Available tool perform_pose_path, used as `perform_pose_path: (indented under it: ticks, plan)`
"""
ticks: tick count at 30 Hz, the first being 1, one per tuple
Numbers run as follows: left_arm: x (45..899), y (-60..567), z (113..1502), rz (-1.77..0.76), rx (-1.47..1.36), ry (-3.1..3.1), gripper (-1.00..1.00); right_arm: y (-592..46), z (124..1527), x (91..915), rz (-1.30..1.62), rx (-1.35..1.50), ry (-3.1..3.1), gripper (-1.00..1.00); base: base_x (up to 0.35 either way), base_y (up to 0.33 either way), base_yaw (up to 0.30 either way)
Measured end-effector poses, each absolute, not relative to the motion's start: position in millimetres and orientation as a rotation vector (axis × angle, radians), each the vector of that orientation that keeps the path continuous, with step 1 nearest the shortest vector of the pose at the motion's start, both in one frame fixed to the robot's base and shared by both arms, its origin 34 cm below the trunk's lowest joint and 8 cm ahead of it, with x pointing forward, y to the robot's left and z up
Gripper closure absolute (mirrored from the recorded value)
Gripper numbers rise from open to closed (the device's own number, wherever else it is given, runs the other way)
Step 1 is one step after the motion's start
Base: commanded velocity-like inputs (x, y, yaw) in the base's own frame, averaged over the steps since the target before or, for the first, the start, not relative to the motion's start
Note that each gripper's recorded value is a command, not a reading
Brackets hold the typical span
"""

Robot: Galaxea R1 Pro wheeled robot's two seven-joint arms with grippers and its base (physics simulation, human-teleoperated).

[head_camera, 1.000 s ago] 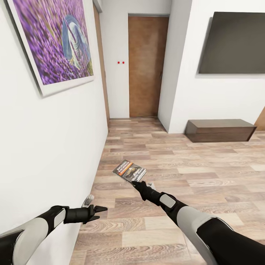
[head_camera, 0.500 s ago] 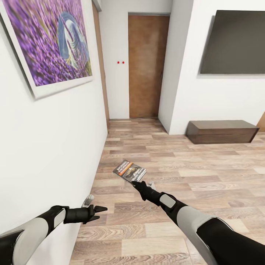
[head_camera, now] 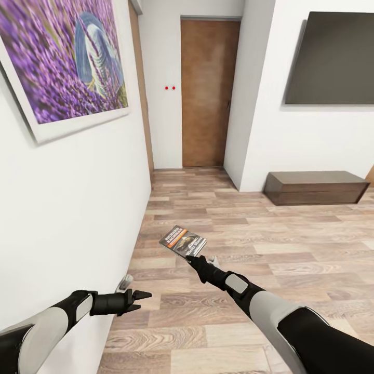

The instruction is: In the bedroom, move the book from the bed onto either nightstand, and place the two sandals side by side next to the bed.

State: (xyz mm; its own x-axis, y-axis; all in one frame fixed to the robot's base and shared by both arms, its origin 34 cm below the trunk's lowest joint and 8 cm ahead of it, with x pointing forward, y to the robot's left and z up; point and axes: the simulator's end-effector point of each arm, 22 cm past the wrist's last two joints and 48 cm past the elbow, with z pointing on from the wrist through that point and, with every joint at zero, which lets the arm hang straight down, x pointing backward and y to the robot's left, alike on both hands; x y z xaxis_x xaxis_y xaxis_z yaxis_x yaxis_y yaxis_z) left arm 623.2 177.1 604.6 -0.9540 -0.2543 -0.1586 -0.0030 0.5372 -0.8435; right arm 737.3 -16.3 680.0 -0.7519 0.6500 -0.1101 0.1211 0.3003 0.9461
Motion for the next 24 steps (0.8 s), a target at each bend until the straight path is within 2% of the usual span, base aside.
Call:
perform_pose_path:
  ticks: [24]
  plan:
    - [623.2, 177.1, 604.6, -1.379, -0.216, 2.515, -1.00, -16.5, 679.8, 737.3, 1.460, 0.687, 2.093, 1.00, 0.153, 0.000, 0.000]
